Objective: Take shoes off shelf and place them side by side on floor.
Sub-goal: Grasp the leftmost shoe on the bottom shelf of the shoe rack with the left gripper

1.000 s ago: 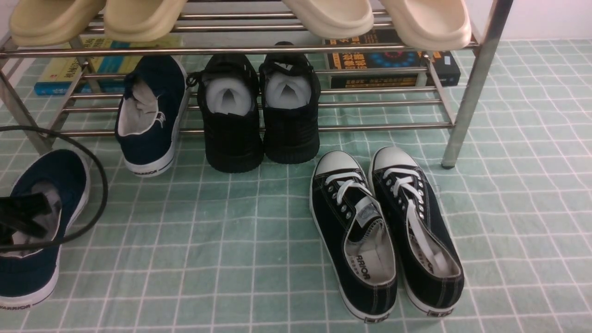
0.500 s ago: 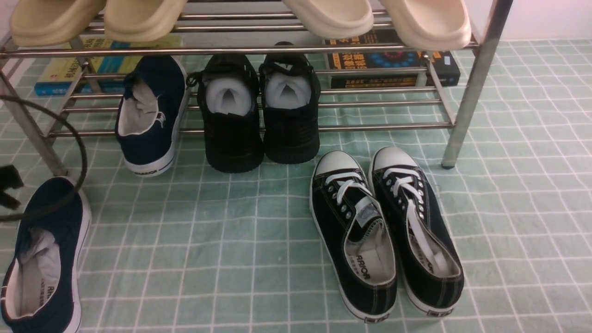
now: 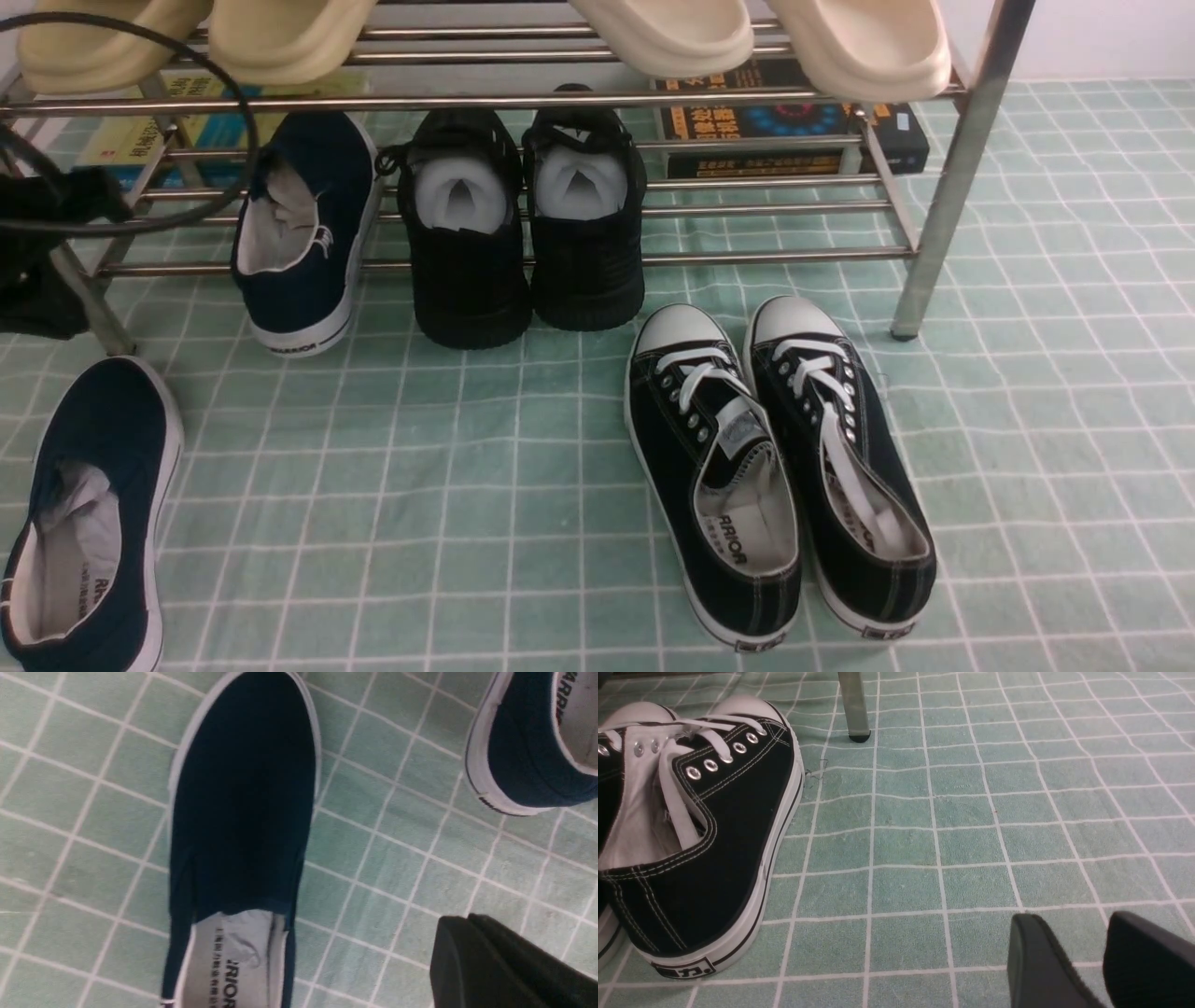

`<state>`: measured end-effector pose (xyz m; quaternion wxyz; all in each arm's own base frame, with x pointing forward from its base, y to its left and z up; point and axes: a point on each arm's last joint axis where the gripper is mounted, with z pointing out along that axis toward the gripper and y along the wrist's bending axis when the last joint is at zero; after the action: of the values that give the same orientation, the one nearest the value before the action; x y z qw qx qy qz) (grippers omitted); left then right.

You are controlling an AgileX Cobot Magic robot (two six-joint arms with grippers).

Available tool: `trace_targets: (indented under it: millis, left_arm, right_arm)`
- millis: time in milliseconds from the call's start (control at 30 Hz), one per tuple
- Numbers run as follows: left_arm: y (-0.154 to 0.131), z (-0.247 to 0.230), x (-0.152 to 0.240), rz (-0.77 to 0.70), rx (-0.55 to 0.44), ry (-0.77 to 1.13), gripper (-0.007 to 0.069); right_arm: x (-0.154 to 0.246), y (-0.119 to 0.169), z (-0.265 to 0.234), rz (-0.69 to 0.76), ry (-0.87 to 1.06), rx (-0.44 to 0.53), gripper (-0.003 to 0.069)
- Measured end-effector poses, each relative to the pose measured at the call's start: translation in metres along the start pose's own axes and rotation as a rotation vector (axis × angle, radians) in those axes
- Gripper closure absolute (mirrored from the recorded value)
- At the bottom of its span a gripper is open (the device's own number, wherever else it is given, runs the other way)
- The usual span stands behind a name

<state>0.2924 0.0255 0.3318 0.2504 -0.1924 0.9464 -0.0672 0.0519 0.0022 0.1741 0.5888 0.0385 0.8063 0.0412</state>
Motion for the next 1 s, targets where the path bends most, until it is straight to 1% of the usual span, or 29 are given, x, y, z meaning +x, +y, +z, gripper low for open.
trace_targets:
  millis: [33,67,100,133,200,267,367,467,500,533,633,733,833,933,967,1000]
  left_arm:
    - [-0.001,0.003,-0.002,-0.002,0.004,0.006,0.0587]
    - [-0.006,0.012,-0.010,0.007,0.014,0.019,0.0552]
    - [-0.007,0.015,-0.011,0.008,0.012,0.024,0.0547]
    - [-0.013,0.024,-0.017,0.041,0.009,0.032,0.0508]
    - [-0.020,0.031,-0.022,0.071,0.005,0.035,0.0463]
    - [-0.037,0.044,-0.030,0.135,-0.004,0.032,0.0381]
    - [-0.055,0.062,-0.038,0.166,-0.016,-0.002,0.0297]
    - [-0.058,0.076,-0.042,0.142,-0.019,-0.016,0.0264]
    - [-0.060,0.087,-0.044,0.124,-0.019,-0.027,0.0254]
    - [-0.060,0.087,-0.044,0.122,-0.018,-0.032,0.0254]
    - [-0.062,0.110,-0.047,0.090,-0.003,-0.048,0.0253]
    - [-0.063,0.122,-0.048,0.082,0.007,-0.056,0.0253]
    - [-0.063,0.133,-0.047,0.073,0.008,-0.043,0.0267]
    - [-0.062,0.137,-0.044,0.068,0.000,-0.013,0.0386]
    - [-0.062,0.136,-0.043,0.068,-0.003,-0.006,0.0470]
    - [-0.061,0.136,-0.043,0.073,-0.007,-0.007,0.0482]
  right_arm:
    - [0.000,0.000,0.000,0.000,0.000,0.000,0.0420]
    - [0.000,0.000,0.000,0.000,0.000,0.000,0.0420]
    - [0.000,0.000,0.000,0.000,0.000,0.000,0.0420]
    - [0.000,0.000,0.000,0.000,0.000,0.000,0.0420]
    - [0.000,0.000,0.000,0.000,0.000,0.000,0.0420]
    - [0.000,0.000,0.000,0.000,0.000,0.000,0.0420]
    - [0.000,0.000,0.000,0.000,0.000,0.000,0.0420]
    - [0.000,0.000,0.000,0.000,0.000,0.000,0.0420]
    - [0.000,0.000,0.000,0.000,0.000,0.000,0.0420]
    - [0.000,0.000,0.000,0.000,0.000,0.000,0.0420]
    - [0.000,0.000,0.000,0.000,0.000,0.000,0.0420]
    - [0.000,0.000,0.000,0.000,0.000,0.000,0.0420]
    - [0.000,0.000,0.000,0.000,0.000,0.000,0.0420]
    - [0.000,0.000,0.000,0.000,0.000,0.000,0.0420]
    - [0.000,0.000,0.000,0.000,0.000,0.000,0.0420]
    - [0.000,0.000,0.000,0.000,0.000,0.000,0.0420]
